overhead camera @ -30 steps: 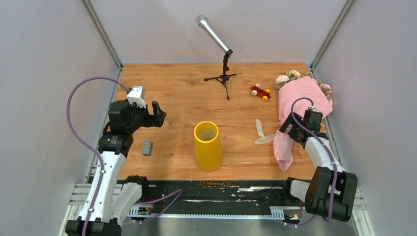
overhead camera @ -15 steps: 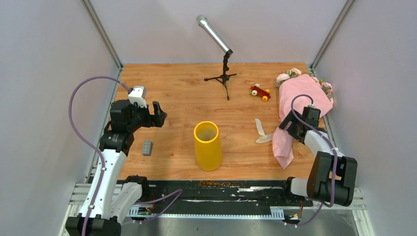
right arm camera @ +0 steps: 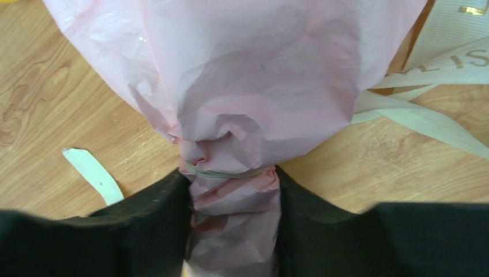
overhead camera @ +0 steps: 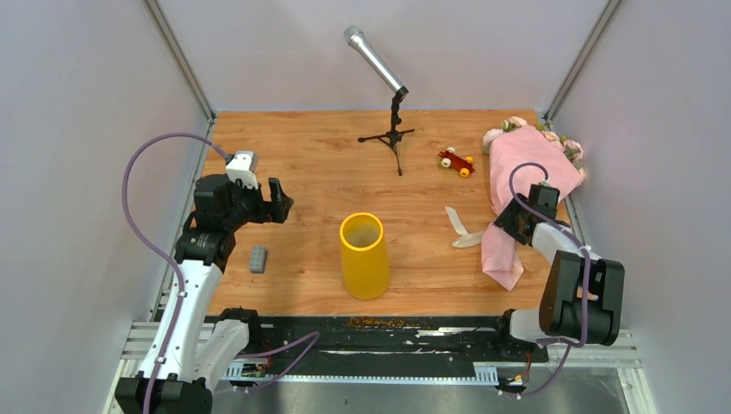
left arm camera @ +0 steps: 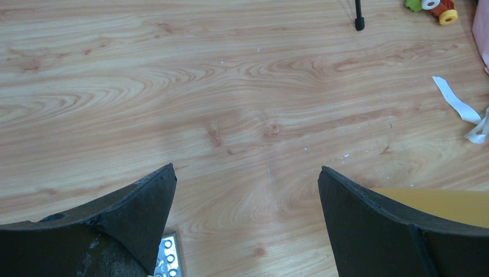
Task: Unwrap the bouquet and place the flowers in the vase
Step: Pick up the fake flower at the center of the board.
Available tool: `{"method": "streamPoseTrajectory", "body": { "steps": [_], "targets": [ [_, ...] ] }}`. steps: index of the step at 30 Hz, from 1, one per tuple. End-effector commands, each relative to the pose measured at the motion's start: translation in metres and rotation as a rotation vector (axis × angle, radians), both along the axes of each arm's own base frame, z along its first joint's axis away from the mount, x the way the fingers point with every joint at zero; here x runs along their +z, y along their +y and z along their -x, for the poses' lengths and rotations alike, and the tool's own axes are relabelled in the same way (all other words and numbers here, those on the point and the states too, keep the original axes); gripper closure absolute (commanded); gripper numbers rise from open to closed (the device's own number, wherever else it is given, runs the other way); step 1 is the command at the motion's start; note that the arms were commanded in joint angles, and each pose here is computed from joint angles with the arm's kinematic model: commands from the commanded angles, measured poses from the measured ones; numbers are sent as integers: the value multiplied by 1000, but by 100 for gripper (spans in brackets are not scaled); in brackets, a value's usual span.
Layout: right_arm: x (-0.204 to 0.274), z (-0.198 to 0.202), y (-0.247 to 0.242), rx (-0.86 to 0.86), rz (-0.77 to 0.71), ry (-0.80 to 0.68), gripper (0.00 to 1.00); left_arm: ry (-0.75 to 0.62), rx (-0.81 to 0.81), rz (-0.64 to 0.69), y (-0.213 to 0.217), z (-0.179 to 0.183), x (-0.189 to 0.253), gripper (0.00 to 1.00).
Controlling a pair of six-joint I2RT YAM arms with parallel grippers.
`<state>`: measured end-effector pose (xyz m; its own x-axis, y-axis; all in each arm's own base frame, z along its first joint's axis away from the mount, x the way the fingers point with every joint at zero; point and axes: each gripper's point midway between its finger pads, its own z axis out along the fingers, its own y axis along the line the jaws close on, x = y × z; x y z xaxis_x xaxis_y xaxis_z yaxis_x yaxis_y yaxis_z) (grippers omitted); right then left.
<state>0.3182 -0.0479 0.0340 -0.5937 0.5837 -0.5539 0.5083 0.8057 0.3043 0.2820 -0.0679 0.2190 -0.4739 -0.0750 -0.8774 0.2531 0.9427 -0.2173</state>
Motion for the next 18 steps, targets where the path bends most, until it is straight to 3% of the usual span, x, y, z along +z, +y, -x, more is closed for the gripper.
{"method": "streamPoseTrajectory", "body": {
  "steps": [1,6,9,18],
  "targets": [
    [30,-13,-2,0,17,-117,60,-30,-5,4,-2,-4,6,0],
    [59,-8,4,27,24,-195,80,-26,-14,-4,-4,-4,4,0],
    [79,-4,12,61,13,-255,98,-29,-26,-18,-7,-2,4,0],
    [148,15,54,238,-60,-521,100,-45,-101,6,-38,8,17,0]
  ]
}}
